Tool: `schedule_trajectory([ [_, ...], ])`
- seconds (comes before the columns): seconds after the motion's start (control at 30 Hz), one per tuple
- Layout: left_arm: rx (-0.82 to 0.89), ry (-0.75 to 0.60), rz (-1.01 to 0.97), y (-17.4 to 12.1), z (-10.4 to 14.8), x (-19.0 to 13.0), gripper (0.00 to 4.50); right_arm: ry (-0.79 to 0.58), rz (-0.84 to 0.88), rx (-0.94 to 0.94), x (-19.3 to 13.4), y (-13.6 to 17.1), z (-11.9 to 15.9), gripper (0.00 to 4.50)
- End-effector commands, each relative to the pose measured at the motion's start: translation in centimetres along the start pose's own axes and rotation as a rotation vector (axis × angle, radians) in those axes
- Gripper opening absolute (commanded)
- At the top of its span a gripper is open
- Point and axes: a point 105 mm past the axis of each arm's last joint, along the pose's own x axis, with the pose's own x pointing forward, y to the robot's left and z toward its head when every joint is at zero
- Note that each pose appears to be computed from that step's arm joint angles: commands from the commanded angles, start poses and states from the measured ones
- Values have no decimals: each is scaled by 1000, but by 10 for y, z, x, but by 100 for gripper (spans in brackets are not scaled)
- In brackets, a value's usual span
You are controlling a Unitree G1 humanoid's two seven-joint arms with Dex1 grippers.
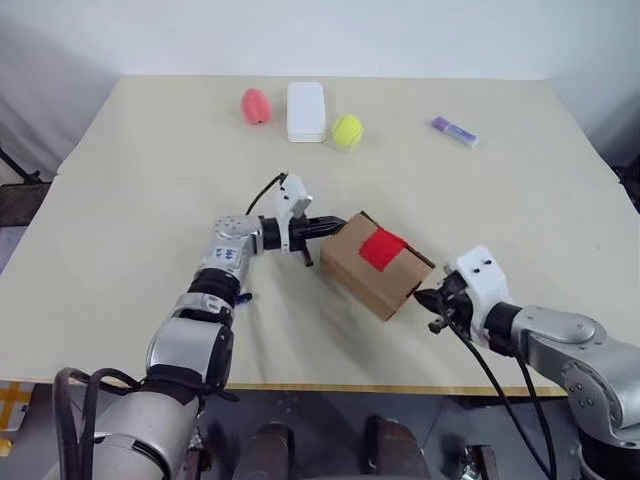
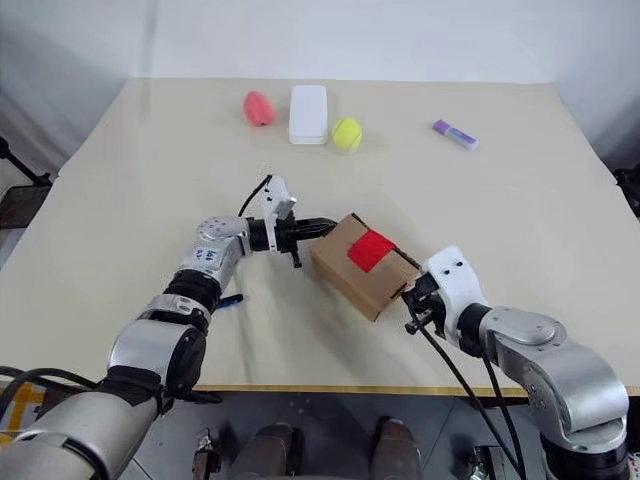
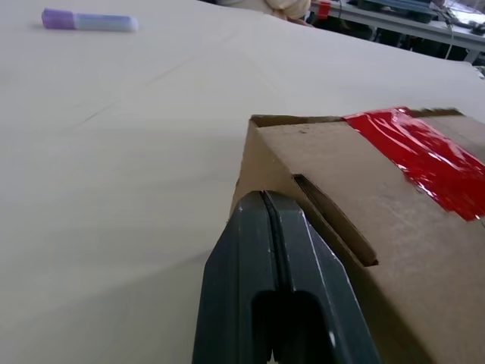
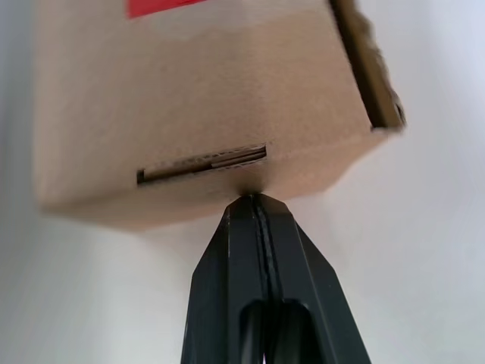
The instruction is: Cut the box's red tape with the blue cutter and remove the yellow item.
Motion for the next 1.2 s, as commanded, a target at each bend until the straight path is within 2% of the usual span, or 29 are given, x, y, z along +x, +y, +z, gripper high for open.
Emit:
schedule_trajectory([
  [0.03, 35, -12, -11, -2, 9, 11, 0, -55, -11, -44, -9, 0, 11, 2],
  [0.17, 41, -21, 12, 1, 12, 12, 0, -49, -62, -29, -15, -9, 4, 2],
  [0.33, 32, -23, 112, 19, 19, 1, 0, 57, -140, 0, -33, -30, -25, 2],
  [0.43, 22, -24, 229, 39, 28, -13, 59, 83, -215, 7, -47, -50, -36, 58],
  [0.47, 34, -32, 235, 42, 32, -16, 90, 89, -242, 0, -52, -57, -38, 94],
  [0.57, 41, -131, 239, 54, 67, -41, 185, -18, -310, -2, -52, -89, -18, 200],
  [0.7, 78, -132, 246, 60, 76, -79, 297, -175, -353, -12, -29, -114, 9, 323],
  [0.8, 91, -91, 258, 58, 73, -112, 352, -241, -346, -29, -17, -117, 21, 337],
  [0.9, 80, -25, 281, 52, 62, -142, 411, -276, -349, -34, -11, -119, 25, 384],
  [0.97, 49, 13, 302, 41, 52, -173, 450, -291, -323, -29, -7, -117, 28, 433],
  [1.1, -18, 110, 335, 17, 32, -222, 450, -305, -298, -30, -1, -116, 31, 442],
  [1.2, -82, 176, 433, 0, 21, -263, 450, -337, -331, -43, 1, -124, 38, 442],
])
